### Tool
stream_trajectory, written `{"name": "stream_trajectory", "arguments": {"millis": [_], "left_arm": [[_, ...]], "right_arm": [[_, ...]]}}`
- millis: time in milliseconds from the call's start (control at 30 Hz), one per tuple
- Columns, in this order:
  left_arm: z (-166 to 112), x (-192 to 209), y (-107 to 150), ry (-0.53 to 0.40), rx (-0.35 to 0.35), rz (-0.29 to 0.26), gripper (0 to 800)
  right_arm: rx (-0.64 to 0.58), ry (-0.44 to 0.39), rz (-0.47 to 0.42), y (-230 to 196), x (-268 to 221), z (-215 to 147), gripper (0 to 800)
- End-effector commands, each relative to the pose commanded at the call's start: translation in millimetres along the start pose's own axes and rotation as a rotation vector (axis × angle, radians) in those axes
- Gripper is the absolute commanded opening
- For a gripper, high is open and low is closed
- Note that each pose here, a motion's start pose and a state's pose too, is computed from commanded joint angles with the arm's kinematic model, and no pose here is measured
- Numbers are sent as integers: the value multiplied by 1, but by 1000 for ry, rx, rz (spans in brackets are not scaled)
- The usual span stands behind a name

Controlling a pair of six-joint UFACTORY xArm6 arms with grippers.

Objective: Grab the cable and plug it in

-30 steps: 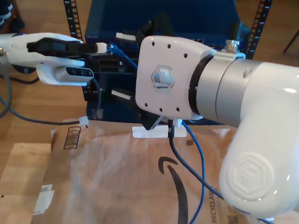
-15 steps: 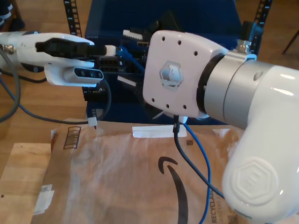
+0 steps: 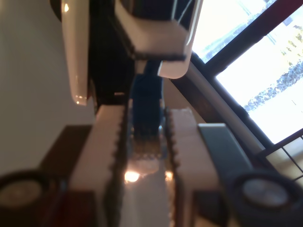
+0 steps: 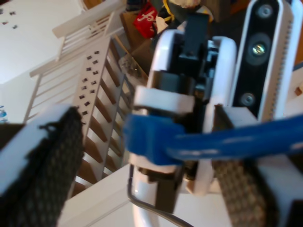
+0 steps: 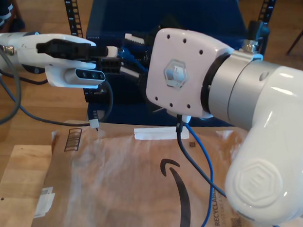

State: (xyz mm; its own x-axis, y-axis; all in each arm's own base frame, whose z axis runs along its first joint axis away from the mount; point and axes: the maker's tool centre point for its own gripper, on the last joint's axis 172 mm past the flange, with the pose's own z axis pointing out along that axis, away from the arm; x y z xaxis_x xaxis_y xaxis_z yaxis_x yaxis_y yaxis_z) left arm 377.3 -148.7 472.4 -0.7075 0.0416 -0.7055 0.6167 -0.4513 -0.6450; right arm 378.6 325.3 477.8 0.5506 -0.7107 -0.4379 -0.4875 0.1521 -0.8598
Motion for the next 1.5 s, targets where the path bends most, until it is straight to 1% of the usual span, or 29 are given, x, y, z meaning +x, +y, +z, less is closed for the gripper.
{"name": "stream_trajectory", "arguments": {"millis": [100,267,333,800,1000,1067,1100,1133,1167,1200,1233,1300,1333,1400,1433,1500], "left_arm": [[0,0,0,0,0,2,24],[1,1,0,3,2,0,24],[8,2,2,15,15,-6,24],[9,0,1,19,11,1,24],[9,0,1,19,11,1,24],[9,0,1,19,11,1,25],[9,0,1,18,12,3,49],[9,1,1,15,15,-3,195],[8,2,1,10,17,-5,438],[8,2,-1,9,24,-3,536],[8,1,-4,10,28,1,610],[7,1,-4,10,25,2,786],[7,0,-5,13,21,7,797],[1,-4,-6,7,-9,21,798],[-8,-8,-4,-8,-41,31,798],[-36,-17,7,-56,-150,47,798]], "right_arm": [[-1,-1,0,0,-1,0,345],[-2,-1,1,1,0,1,335],[-2,-1,1,1,0,1,331],[-1,1,1,1,0,1,283],[-1,1,1,1,0,1,220],[-3,2,3,1,1,1,166],[-3,2,3,1,1,1,132],[-1,2,1,1,1,1,77],[-1,2,3,1,1,1,54],[2,3,3,0,1,0,37],[5,3,3,-1,1,0,27],[4,5,2,0,1,1,14],[4,6,2,0,2,1,11],[3,10,3,1,4,3,4],[8,22,5,-1,9,4,1],[41,79,15,-14,36,4,1]]}}
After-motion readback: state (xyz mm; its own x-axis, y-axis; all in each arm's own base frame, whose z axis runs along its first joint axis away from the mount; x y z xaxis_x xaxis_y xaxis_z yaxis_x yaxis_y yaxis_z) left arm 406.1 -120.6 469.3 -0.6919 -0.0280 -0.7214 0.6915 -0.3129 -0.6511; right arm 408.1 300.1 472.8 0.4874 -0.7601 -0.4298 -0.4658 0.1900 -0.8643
